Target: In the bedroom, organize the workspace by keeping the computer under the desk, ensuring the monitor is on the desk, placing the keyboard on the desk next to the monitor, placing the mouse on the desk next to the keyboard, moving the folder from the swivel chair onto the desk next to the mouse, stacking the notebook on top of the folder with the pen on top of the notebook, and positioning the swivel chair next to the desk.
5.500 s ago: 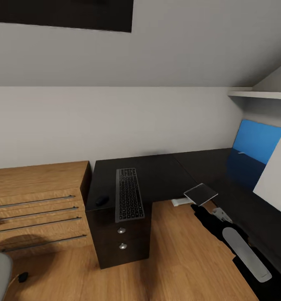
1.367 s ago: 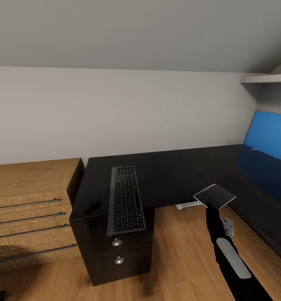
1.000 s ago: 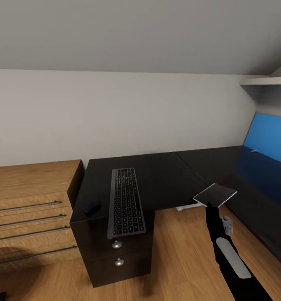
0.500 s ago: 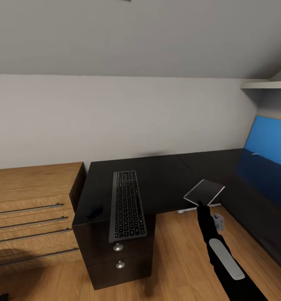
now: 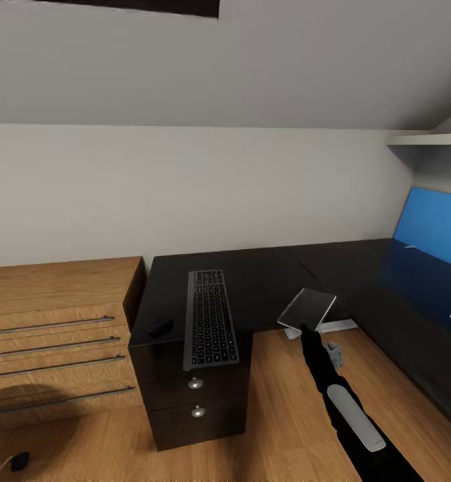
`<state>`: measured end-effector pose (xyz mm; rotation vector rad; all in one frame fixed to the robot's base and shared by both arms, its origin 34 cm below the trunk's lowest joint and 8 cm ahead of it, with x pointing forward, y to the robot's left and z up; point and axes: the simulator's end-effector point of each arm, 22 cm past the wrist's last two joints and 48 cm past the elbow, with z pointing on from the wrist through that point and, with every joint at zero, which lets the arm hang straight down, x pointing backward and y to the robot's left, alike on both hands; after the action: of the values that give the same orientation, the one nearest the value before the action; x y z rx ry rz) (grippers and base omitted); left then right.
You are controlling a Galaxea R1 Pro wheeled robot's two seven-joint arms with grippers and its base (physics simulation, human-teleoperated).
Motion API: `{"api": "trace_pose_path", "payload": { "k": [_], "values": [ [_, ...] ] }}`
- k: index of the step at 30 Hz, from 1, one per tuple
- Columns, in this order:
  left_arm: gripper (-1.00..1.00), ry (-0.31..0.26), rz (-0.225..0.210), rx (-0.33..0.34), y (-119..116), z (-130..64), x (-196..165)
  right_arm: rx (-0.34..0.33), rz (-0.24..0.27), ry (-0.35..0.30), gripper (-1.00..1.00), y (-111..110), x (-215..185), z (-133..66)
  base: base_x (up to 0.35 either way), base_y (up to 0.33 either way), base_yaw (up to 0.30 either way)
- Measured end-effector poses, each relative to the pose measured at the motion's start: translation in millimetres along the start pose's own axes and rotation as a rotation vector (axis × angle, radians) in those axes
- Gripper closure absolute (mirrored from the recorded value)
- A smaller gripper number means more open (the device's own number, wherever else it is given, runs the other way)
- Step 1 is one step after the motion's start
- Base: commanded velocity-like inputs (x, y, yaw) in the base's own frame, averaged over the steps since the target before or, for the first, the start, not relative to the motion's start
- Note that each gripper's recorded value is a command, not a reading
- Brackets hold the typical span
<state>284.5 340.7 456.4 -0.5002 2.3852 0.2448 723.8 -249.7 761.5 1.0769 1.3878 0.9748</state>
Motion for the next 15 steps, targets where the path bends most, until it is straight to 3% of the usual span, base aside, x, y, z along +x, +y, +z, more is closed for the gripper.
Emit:
{"api": "trace_pose_path", "payload": {
  "k": [3, 7, 15],
  "values": [
    [-1.0, 0.0, 0.0, 0.0, 0, 0.0, 0, 0.004, 0.023, 0.054, 1.0, -1, 13, -0.5, -0.075, 0.0, 0.002],
    [-1.0, 0.0, -0.001, 0.0, 0, -0.2, 0, 0.015, 0.101, 0.1, 1.0, -2, 24, -1.4, -0.027, 0.0, 0.001],
    [-1.0, 0.0, -0.001, 0.0, 0, -0.2, 0, 0.027, 0.246, 0.125, 1.0, -2, 31, -2.2, -0.006, 0.0, 0.0]
  ]
}}
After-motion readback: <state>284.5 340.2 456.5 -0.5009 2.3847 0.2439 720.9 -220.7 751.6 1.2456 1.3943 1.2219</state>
